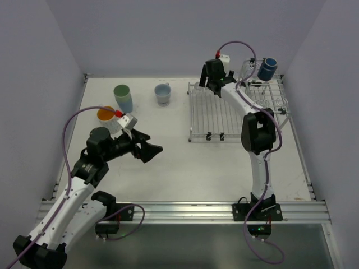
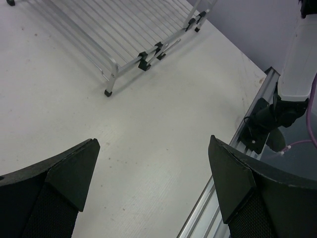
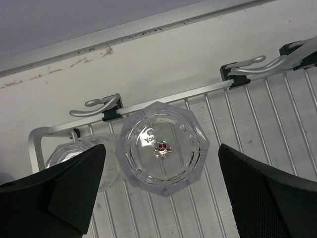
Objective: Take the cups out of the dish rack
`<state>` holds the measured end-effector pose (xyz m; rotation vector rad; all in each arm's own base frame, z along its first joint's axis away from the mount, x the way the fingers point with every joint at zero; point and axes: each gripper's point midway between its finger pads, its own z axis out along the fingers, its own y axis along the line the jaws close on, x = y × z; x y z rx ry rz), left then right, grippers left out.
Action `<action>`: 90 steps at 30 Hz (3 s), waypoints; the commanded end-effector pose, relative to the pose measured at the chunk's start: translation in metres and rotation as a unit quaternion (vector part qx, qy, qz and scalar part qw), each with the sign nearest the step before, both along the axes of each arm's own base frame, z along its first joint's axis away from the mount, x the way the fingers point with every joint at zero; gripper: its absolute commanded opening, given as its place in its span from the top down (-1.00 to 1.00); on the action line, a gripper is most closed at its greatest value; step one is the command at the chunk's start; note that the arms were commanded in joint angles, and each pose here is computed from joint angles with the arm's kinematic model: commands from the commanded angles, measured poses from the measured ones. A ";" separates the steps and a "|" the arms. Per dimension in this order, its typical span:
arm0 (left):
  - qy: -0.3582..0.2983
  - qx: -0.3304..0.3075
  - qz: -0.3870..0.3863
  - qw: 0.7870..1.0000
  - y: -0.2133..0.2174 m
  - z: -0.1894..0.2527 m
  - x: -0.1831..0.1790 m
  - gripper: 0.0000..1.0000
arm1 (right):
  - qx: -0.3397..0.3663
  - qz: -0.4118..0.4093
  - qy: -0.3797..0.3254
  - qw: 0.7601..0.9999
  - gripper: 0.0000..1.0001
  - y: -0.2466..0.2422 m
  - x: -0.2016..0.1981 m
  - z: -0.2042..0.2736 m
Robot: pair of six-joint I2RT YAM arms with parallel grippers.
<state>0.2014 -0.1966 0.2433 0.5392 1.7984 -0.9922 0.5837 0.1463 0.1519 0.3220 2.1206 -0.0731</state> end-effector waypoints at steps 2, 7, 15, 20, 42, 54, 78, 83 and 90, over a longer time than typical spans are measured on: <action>-0.028 0.002 0.004 1.000 0.001 0.015 0.007 -1.00 | 0.006 -0.003 0.008 1.000 -0.98 -0.008 0.010 -0.007; -0.021 0.005 0.016 1.000 0.004 0.012 0.013 -1.00 | 0.007 -0.014 -0.017 1.000 -0.73 -0.014 0.009 0.003; -0.001 -0.020 0.013 1.000 -0.002 0.015 0.017 -0.99 | 0.002 -0.013 -0.135 0.991 0.03 -0.025 -0.010 0.081; 0.009 -0.074 0.020 0.997 -0.009 0.035 0.022 -0.70 | 0.024 0.017 -0.183 0.983 0.04 -0.013 -0.044 0.128; 0.057 -0.228 0.019 0.972 -0.042 0.021 0.055 -0.49 | 0.544 0.404 -0.088 0.730 0.04 0.177 -0.308 0.146; 0.022 -0.220 0.053 0.974 -0.037 0.037 0.068 1.00 | 0.564 0.403 -0.046 0.719 0.03 0.186 -0.316 0.118; 0.243 0.378 0.189 0.873 0.060 -0.119 0.099 1.00 | 0.296 0.344 -0.093 0.886 -0.98 0.092 -0.335 0.083; 0.258 0.432 0.188 0.844 0.063 -0.134 0.104 1.00 | 0.276 0.337 -0.090 0.896 -0.98 0.083 -0.337 0.073; 0.286 0.477 0.160 0.816 0.056 -0.161 0.104 1.00 | 0.278 0.349 -0.088 0.891 -0.98 0.085 -0.341 0.071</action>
